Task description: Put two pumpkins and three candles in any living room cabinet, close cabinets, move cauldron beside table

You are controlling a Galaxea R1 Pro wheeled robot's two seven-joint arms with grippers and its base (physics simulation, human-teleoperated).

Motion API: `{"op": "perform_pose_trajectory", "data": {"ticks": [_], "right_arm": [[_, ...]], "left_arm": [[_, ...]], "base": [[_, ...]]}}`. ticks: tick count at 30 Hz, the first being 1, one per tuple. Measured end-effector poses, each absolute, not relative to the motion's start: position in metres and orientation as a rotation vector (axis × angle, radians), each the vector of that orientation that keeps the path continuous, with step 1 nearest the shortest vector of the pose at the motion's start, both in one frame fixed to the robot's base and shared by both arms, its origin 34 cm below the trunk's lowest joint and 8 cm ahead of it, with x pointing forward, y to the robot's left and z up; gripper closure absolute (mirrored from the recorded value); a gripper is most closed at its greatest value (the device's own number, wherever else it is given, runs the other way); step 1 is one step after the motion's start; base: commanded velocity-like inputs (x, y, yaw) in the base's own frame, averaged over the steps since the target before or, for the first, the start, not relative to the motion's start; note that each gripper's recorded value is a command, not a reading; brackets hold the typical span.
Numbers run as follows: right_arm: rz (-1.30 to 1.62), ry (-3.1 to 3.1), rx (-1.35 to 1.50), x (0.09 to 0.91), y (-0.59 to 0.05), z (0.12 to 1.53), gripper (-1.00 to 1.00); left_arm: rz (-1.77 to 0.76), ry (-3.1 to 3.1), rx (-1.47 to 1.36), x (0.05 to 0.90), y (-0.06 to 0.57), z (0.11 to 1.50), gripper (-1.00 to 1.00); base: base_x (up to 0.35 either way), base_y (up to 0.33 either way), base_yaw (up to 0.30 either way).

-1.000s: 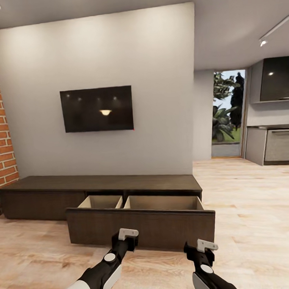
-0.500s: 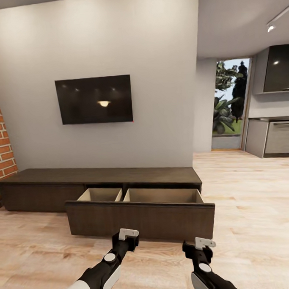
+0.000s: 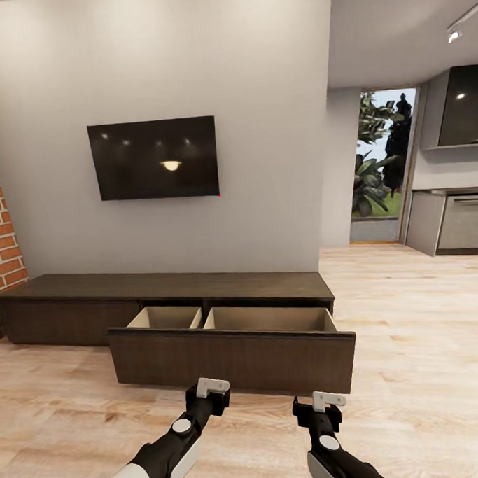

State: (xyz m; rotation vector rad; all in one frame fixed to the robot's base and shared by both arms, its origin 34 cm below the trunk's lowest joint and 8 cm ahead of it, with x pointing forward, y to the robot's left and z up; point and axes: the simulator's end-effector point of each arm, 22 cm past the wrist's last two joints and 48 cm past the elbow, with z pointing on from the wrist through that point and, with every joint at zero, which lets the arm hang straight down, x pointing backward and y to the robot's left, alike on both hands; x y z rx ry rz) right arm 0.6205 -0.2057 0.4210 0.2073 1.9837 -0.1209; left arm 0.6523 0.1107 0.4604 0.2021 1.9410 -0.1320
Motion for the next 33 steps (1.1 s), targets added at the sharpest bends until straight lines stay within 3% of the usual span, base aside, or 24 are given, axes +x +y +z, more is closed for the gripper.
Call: {"op": "perform_pose_trajectory", "data": {"ticks": [18, 33], "right_arm": [[-0.122, 1.983, 0.207, 0.6203, -0.2064, 0.421, -1.0], [-0.126, 1.997, 0.207, 0.6198, -0.2107, 0.4132, -1.0]], "left_arm": [[-0.131, 1.942, 0.206, 0.652, 0.1109, 0.4602, -1.0], [-0.132, 1.954, 0.205, 0.6515, 0.1109, 0.4527, -1.0]], "base": [[0.228, 0.111, 0.0], [0.044, 0.019, 0.0]]}}
